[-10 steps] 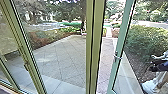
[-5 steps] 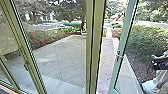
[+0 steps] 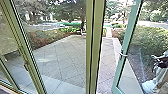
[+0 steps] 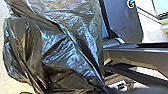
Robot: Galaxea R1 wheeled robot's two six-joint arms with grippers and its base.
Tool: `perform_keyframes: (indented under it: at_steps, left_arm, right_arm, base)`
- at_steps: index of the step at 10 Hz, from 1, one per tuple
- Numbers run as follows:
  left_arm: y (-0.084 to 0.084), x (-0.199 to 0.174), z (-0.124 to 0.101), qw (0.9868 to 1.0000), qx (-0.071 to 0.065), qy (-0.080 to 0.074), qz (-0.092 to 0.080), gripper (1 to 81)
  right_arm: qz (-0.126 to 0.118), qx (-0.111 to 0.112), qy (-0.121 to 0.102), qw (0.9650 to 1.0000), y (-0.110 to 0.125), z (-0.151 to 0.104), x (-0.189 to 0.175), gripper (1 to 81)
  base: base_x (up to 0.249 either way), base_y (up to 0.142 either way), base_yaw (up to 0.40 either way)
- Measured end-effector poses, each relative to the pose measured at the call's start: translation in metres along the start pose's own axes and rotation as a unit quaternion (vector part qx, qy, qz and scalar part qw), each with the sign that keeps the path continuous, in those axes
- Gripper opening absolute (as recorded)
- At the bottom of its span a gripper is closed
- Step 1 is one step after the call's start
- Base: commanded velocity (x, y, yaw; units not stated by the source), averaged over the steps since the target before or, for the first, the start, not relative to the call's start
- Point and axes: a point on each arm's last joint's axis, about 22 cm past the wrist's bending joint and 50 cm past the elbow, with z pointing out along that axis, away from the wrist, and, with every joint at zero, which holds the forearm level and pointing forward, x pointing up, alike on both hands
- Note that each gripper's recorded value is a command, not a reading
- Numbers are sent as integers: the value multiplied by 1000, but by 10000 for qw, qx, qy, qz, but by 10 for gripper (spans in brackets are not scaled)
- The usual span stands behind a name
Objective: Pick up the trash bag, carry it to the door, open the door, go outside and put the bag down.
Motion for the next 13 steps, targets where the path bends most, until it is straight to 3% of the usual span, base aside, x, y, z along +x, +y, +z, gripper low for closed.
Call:
perform_keyframes:
  at_steps: [2,3,4,5,6,7,8,9,10,13]
  left_arm:
    - [-1,0,0,10000,5,-1,4,10]
    - [-1,0,0,10000,6,2,7,10]
    - [-1,0,0,10000,8,0,7,10]
    - [-1,0,0,10000,6,2,7,10]
    - [-1,0,0,10000,6,2,7,10]
    - [0,0,0,10000,3,-2,6,10]
    - [0,0,0,10000,3,-2,6,10]
    - [-1,0,0,10000,6,0,7,10]
    - [-1,0,0,10000,6,0,7,10]
    - [-1,0,0,10000,6,0,9,10]
  right_arm:
    - [366,-47,-544,9978,9,4,-43,811]
    - [652,105,-833,9943,-3,5,-66,811]
    - [983,382,-1118,9881,-29,6,-85,811]
    - [1298,714,-1395,9791,-62,5,-101,811]
    - [1597,1067,-1653,9674,-97,1,-114,811]
    - [1905,1376,-1941,9524,-125,-7,-123,811]
    - [2180,1654,-2253,9351,-149,-16,-133,811]
    - [2356,1916,-2498,9194,-173,-26,-143,811]
    - [2371,2185,-2754,9057,-200,-37,-158,811]
    - [1930,2871,-3433,8732,-287,-74,-237,811]
  base:
    - [0,0,0]
    - [0,0,0]
    - [0,0,0]
    - [0,0,0]
    - [0,0,0]
    - [0,0,0]
    - [0,0,0]
    - [0,0,0]
    - [0,0,0]
    - [0,0,0]
